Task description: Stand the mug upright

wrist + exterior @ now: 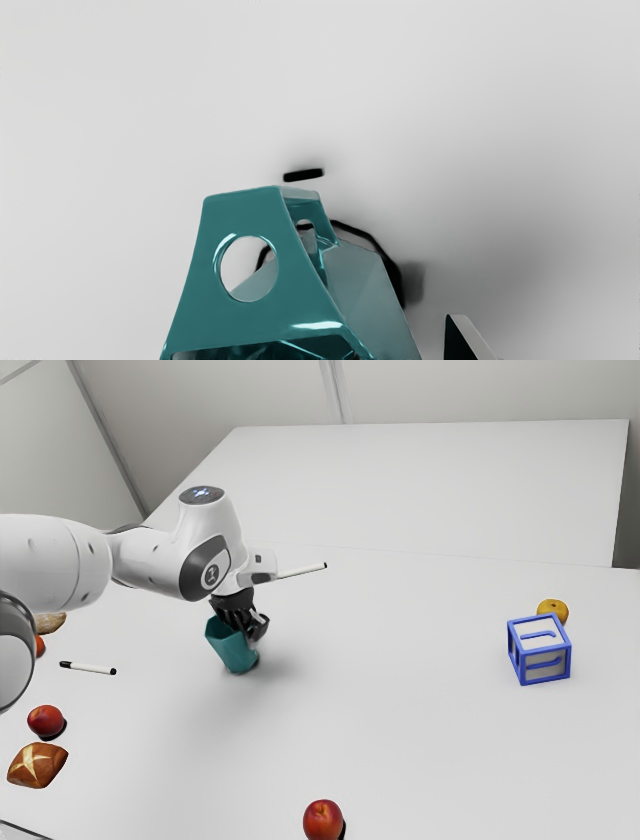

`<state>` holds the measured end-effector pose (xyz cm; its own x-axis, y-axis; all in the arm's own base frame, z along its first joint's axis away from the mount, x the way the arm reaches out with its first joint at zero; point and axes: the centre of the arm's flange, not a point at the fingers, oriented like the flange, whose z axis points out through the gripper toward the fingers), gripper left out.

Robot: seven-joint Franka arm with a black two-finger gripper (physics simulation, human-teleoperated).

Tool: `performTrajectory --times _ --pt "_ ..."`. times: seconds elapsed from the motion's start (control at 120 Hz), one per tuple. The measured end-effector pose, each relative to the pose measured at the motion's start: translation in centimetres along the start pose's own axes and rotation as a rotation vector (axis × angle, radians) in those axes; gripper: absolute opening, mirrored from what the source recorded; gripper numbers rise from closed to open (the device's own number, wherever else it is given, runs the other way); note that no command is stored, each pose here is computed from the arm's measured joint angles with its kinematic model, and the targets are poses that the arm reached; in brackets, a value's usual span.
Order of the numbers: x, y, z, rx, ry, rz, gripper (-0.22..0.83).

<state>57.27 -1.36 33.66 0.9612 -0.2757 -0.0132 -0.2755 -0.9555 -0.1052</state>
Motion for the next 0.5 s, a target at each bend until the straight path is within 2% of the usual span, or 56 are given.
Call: performTrajectory --times 0.258,0.5 --pt "0.1 0.6 -1.2 -0.007 0.023 -0.009 0.28" --pt "0.1 1.3 -4.6 -0.020 0.081 -0.007 0.43"
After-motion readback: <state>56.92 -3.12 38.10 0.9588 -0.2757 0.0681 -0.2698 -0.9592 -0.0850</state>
